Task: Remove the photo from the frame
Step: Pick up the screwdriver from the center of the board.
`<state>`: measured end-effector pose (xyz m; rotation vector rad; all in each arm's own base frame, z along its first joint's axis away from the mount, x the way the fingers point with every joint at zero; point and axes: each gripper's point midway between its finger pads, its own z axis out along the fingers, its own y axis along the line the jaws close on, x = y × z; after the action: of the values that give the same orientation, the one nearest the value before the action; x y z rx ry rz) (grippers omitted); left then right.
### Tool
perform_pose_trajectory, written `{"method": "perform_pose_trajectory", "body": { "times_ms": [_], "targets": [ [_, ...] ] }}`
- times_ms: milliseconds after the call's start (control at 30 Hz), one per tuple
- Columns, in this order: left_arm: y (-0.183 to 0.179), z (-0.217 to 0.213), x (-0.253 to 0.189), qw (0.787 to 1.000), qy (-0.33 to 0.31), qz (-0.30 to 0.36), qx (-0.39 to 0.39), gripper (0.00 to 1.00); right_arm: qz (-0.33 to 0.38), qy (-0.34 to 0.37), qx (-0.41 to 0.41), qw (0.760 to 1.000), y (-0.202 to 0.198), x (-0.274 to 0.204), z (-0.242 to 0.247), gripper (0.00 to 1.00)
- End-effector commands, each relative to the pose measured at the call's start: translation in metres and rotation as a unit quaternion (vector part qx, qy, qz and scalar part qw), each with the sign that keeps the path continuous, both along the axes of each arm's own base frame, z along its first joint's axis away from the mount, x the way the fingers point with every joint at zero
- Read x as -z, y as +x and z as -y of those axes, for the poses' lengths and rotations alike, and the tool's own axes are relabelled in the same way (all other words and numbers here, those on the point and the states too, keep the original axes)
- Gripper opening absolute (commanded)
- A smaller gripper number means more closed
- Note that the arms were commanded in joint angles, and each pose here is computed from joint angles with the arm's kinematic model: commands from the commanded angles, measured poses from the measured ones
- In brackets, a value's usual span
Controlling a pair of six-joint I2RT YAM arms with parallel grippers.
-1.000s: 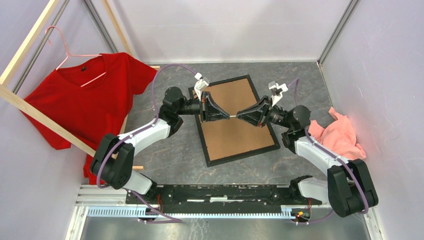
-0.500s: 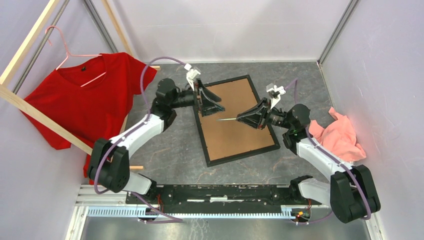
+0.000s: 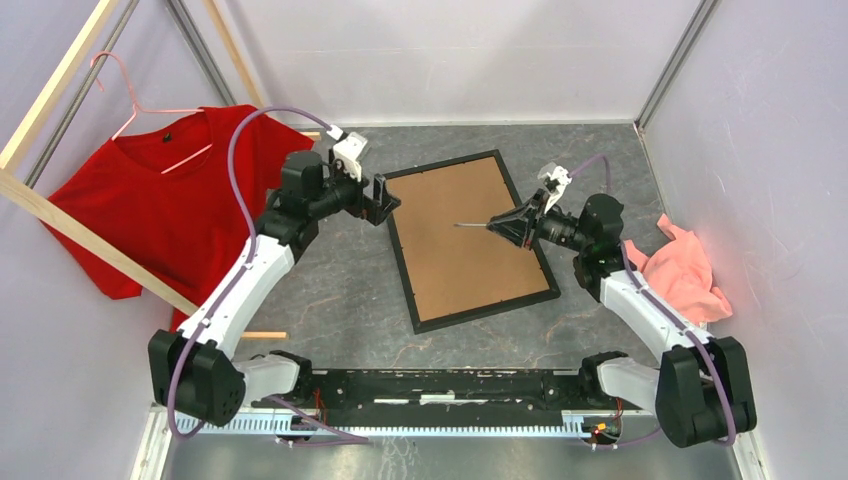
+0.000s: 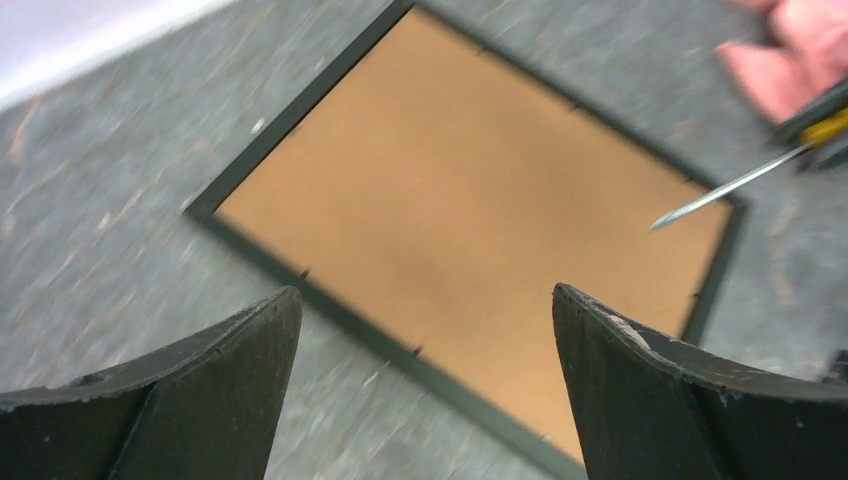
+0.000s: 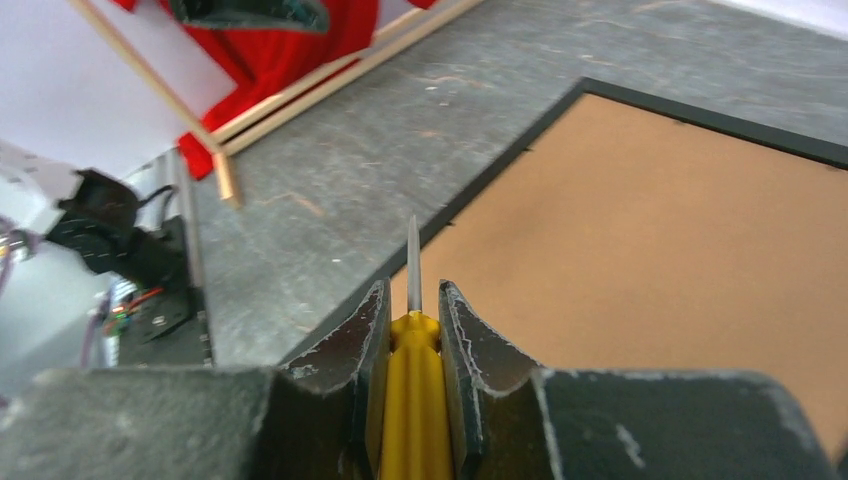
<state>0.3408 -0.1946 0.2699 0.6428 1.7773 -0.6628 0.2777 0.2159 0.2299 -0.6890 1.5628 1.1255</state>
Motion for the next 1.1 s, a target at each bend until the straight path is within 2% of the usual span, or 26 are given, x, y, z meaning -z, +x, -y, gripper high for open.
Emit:
{"method": "perform_pose_trajectory", "body": {
  "times_ms": [0, 133, 400, 500, 800, 1067],
  "targets": [
    [0.006, -0.049, 0.063, 0.985, 0.146, -0.044, -0.083, 1.00, 0.062, -0.033, 0.081, 0.994, 0.028, -0.017, 0.026, 0.00],
    [0.013, -0.051, 0.081, 0.981, 0.158, -0.068, -0.091, 1.00, 0.073, -0.045, 0.122, 0.989, 0.037, -0.020, 0.043, 0.00],
    [0.026, -0.037, 0.135, 0.973, 0.163, -0.145, -0.072, 1.00, 0.084, -0.047, 0.129, 0.987, 0.040, -0.021, 0.056, 0.00],
    [0.030, -0.031, 0.149, 0.970, 0.165, -0.168, -0.057, 1.00, 0.055, -0.033, 0.143, 0.988, 0.044, -0.016, 0.064, 0.00],
    [0.037, -0.017, 0.174, 0.972, 0.146, -0.180, -0.028, 1.00, -0.037, 0.000, 0.135, 0.990, 0.045, -0.002, 0.061, 0.00],
    [0.055, -0.011, 0.200, 0.969, 0.126, -0.206, -0.054, 0.96, -0.112, 0.032, 0.125, 0.985, 0.041, 0.004, 0.055, 0.00]
  ]
}}
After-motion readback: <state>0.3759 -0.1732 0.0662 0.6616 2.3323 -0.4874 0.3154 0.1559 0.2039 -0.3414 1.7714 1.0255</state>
